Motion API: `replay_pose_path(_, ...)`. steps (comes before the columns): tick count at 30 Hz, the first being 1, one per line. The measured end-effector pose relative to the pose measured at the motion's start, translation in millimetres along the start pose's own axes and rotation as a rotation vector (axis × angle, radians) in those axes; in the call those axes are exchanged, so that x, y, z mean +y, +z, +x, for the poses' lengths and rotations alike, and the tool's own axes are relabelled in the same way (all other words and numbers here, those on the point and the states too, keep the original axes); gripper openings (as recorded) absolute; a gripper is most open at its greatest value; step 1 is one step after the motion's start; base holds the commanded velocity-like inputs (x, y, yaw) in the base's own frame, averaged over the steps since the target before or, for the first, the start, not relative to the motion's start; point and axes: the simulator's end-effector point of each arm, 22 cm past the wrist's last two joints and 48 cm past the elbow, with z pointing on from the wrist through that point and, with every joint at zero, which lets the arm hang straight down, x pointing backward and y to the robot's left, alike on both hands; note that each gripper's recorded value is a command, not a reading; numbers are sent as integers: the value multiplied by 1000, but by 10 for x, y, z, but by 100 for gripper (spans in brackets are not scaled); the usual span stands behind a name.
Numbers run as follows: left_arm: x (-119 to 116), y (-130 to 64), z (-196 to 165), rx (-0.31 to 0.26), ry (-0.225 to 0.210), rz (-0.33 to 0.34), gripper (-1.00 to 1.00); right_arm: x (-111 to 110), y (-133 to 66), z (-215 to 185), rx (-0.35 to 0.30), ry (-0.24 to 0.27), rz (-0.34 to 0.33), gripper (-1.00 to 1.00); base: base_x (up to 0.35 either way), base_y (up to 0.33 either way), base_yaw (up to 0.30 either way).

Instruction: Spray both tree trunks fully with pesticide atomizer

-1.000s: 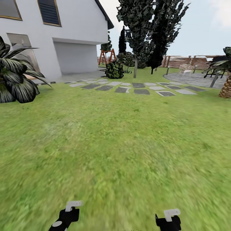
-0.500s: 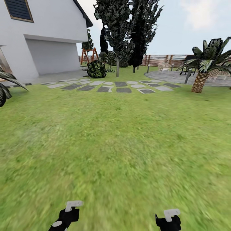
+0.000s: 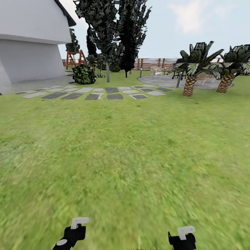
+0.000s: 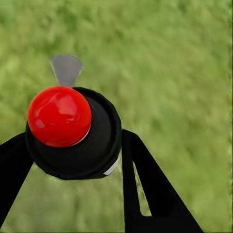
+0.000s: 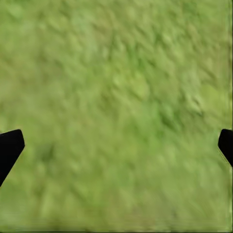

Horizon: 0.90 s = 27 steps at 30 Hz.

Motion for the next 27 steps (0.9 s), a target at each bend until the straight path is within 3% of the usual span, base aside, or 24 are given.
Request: replay_pose_path(27, 0, 18, 72, 15, 0, 0, -100, 12, 9, 63, 13, -2, -2, 100, 0, -273, -297)
